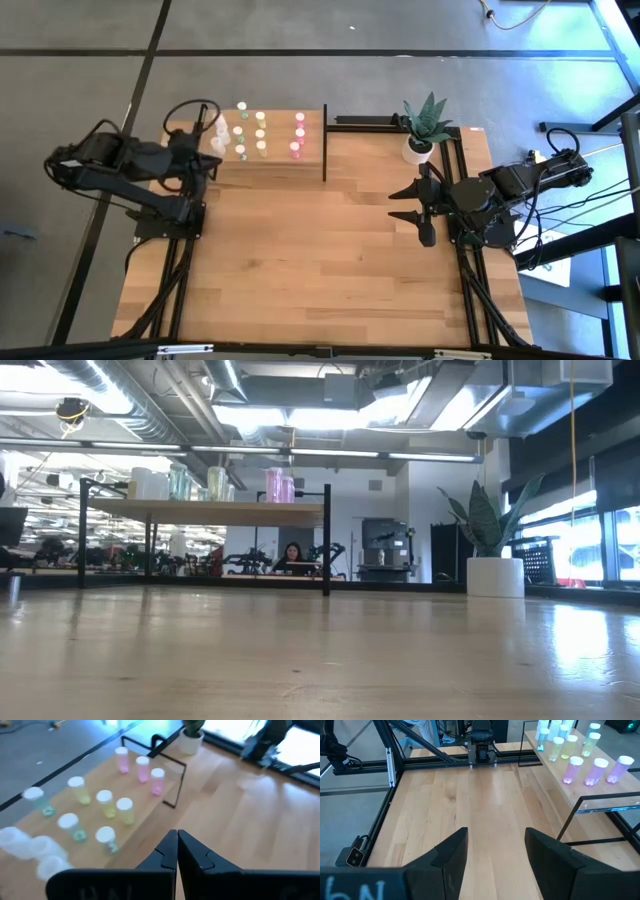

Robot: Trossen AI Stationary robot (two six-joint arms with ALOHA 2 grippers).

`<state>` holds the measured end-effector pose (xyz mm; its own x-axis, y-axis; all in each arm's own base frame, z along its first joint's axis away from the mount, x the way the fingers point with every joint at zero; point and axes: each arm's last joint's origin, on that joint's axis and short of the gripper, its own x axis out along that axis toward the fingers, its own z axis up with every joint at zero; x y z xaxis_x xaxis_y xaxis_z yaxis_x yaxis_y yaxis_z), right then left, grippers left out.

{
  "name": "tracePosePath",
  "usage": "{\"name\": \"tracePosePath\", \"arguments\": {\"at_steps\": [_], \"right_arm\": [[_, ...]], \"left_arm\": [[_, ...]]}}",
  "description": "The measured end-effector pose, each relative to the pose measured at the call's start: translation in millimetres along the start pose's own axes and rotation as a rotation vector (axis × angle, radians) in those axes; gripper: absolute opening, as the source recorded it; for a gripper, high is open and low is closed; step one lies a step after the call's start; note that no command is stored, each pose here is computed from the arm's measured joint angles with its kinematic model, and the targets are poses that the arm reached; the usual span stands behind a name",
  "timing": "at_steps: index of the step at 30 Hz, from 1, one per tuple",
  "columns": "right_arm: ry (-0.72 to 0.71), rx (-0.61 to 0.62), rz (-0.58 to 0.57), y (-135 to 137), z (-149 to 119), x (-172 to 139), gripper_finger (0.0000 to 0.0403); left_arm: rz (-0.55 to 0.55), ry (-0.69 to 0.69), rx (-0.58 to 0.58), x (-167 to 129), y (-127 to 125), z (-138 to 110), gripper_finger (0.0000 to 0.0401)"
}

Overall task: Pick and place medicine bottles onto shelf by color
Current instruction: Return to Home Position

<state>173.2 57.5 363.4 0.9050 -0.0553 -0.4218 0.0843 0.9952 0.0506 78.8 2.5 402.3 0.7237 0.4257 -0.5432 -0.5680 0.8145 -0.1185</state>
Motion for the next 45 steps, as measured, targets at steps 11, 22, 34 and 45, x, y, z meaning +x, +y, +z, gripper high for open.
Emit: {"name": "tracePosePath", "arguments": {"at_steps": [11,22,34,45], "right_arm": [[0.0,0.003,0.0,0,0,0,0.0198],[-0.054,0.102,0.016,2,6,2,0.0198],[-0.075,0.066,0.02,-13,2,-31,0.0054],[-0.165,0.075,0.043,-39,-14,-80,0.0005]], "left_arm": [[-0.273,-0.267,-0.108,9,22,-55,0.0],[-0.435,-0.533,-0.136,29,29,-92,0.0],[-0.449,-0.551,-0.17,69,24,-134,0.0],[-0.473,-0.579,-0.161,99,13,-158,0.0]]}}
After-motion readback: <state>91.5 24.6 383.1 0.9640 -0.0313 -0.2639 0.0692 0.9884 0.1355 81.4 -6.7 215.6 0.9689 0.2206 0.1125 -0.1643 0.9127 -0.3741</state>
